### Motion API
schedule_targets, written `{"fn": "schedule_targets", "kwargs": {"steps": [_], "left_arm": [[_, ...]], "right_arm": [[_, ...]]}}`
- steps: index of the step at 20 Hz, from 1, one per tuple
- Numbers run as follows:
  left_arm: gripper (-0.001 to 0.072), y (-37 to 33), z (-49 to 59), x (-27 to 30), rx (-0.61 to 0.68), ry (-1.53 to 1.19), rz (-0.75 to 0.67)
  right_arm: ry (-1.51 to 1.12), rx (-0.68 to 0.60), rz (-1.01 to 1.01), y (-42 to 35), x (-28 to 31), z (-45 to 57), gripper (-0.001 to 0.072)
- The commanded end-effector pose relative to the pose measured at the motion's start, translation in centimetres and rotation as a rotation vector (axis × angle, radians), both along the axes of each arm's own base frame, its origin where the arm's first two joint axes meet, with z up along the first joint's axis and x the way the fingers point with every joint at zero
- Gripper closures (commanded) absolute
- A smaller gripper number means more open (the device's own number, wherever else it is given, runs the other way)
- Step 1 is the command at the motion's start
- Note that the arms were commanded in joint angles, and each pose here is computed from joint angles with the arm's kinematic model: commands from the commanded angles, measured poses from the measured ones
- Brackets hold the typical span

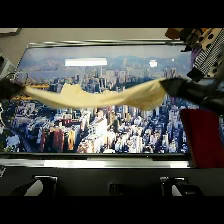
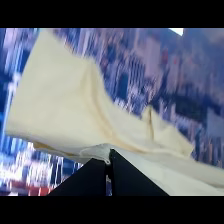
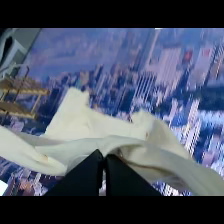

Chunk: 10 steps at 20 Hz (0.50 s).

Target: Fold the clothes and pants, and hang the long-sleeved shirts on hangers.

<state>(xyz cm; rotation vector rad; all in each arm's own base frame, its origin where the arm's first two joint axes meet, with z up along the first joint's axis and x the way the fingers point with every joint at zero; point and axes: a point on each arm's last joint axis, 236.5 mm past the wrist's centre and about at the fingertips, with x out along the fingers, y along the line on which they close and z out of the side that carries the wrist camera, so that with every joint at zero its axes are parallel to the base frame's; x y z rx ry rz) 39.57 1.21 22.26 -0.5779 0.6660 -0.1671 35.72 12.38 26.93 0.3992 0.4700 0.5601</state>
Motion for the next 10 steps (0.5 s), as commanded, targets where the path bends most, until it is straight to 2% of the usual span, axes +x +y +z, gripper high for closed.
{"fn": "schedule_targets", "kwargs": {"steps": [1, 3, 6, 10], "left_arm": [[0.0697, 0.3, 16.6, -2.0, 0.126, -0.338, 0.09], [0.0697, 1.1, 22.8, -5.7, 0.185, -0.462, 0.198], [0.0697, 2.4, 27.5, -11.8, 0.212, -0.564, 0.369], [0.0697, 5.0, 26.2, -17.9, 0.253, -0.478, 0.567]], "right_arm": [[-0.24, -0.103, -0.01, -0.3, -3.5, 11.9, 0.0684], [-0.341, -0.137, -0.02, -0.2, -7.7, 17.1, 0.0684], [-0.442, -0.122, -0.069, -0.4, -14.1, 22.4, 0.0683], [-0.527, 0.005, -0.139, -0.9, -19.7, 26.6, 0.0683]]}}
